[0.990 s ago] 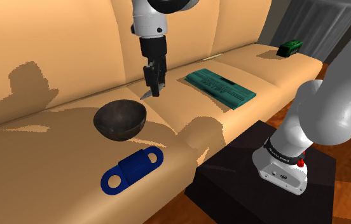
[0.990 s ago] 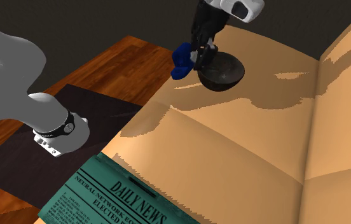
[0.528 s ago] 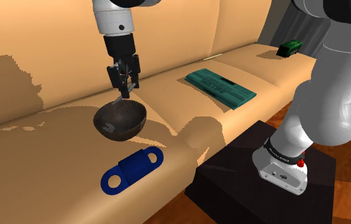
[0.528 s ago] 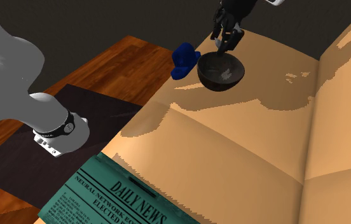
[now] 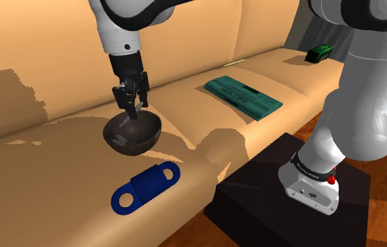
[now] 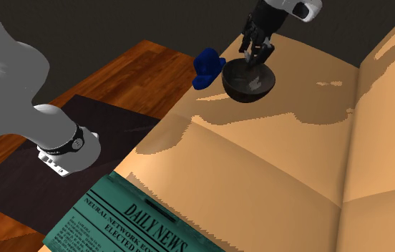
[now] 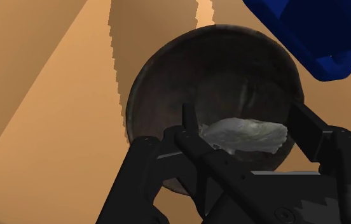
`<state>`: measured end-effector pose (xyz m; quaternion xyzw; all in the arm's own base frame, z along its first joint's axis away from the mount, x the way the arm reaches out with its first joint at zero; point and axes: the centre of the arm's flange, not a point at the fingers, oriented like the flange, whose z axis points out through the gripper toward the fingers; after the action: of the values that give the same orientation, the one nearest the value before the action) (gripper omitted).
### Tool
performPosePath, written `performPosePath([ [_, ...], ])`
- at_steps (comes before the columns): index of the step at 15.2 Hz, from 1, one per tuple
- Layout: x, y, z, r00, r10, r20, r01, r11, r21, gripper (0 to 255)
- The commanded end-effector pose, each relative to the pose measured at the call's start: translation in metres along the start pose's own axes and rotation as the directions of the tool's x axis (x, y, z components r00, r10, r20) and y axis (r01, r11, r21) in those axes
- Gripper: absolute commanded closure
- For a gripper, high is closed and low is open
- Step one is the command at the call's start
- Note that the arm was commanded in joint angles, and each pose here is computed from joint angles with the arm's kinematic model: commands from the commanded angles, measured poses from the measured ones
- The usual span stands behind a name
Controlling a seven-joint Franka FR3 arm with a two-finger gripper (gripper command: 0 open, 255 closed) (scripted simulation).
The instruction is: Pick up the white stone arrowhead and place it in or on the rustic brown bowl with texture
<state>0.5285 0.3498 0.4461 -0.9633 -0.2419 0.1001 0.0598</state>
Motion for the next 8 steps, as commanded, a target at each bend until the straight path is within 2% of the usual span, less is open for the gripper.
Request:
performPosePath([
  [1, 0.002, 0.0, 0.01, 1.0, 0.0, -0.001, 0.0, 1.0, 0.0, 255],
  [8, 0.008, 0.006, 0.045, 1.0, 0.0, -0.001, 0.0, 1.0, 0.0, 255],
])
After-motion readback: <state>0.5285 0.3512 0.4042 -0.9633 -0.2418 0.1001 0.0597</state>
